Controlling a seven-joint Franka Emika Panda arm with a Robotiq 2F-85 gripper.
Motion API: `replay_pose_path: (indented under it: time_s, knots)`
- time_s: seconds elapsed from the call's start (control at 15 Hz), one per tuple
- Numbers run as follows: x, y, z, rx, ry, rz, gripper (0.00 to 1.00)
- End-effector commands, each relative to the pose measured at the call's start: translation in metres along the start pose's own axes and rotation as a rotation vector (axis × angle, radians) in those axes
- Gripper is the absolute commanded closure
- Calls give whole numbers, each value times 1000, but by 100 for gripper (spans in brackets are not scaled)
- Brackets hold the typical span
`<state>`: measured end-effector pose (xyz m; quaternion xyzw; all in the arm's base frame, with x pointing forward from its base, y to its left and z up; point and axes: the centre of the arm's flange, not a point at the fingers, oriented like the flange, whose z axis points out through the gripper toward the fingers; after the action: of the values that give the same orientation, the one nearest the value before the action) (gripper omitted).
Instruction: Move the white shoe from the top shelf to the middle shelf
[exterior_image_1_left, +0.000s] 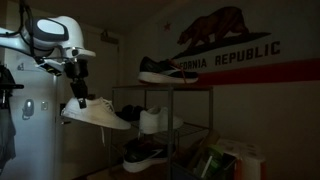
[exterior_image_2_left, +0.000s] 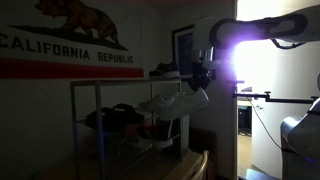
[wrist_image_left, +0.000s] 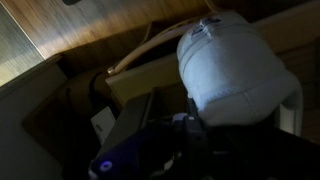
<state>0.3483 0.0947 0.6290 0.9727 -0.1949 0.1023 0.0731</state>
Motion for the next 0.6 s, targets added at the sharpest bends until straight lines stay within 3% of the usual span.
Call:
replay_pose_path:
  time_s: [0.0,0.2,0.53]
  knots:
    - [-12,9,-14,54,155,74,93]
    - [-11,5,-19,77,241,103,93]
    - [-4,-5,11,104,346,166,93]
